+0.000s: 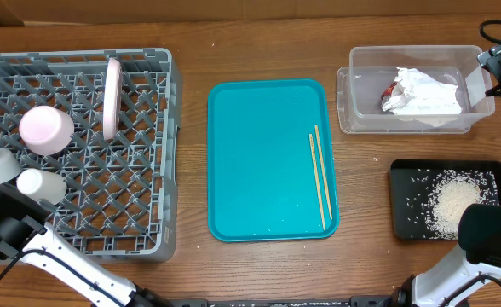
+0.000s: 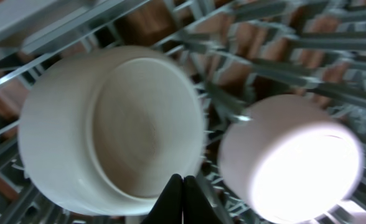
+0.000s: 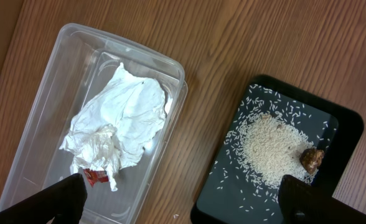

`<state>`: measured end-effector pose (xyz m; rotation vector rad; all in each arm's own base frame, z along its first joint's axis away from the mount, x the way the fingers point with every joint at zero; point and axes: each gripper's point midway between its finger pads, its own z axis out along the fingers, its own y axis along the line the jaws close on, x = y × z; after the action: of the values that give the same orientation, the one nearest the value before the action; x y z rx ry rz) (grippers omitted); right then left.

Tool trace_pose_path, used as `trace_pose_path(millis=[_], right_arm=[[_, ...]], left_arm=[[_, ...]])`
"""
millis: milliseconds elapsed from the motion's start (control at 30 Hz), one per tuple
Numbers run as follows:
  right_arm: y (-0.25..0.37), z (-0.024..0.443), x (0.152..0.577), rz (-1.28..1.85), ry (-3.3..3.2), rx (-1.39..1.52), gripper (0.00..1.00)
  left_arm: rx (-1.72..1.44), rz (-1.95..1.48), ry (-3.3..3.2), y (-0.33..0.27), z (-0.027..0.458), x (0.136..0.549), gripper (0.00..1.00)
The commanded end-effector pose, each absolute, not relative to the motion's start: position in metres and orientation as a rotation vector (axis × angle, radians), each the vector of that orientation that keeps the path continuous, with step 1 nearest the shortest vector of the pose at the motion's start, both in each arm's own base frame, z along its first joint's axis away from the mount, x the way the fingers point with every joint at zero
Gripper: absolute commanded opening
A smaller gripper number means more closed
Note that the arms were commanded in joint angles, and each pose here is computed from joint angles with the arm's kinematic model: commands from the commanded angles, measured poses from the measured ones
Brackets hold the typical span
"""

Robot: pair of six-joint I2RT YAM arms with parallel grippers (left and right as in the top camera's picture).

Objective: Sort waste into correct bins and load items into the dishwasher
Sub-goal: 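Lower the saucer into the rack slots and release it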

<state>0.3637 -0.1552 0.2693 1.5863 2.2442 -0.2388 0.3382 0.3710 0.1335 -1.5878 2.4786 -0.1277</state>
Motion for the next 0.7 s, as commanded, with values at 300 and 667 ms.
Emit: trace_pose_path(millis=[300,667], right_arm=[[-0.157,0.278,0.361,-0.242,2.219,1.577,1.0],[-0.157,0.278,0.361,-0.242,2.22,1.577,1.0]], left_arm=[[-1.773,-0.001,2.534,0.383,0.113,0.292,0.04],[-1.848,-0.176,2.455,0.382,0.123,0.272,0.04]])
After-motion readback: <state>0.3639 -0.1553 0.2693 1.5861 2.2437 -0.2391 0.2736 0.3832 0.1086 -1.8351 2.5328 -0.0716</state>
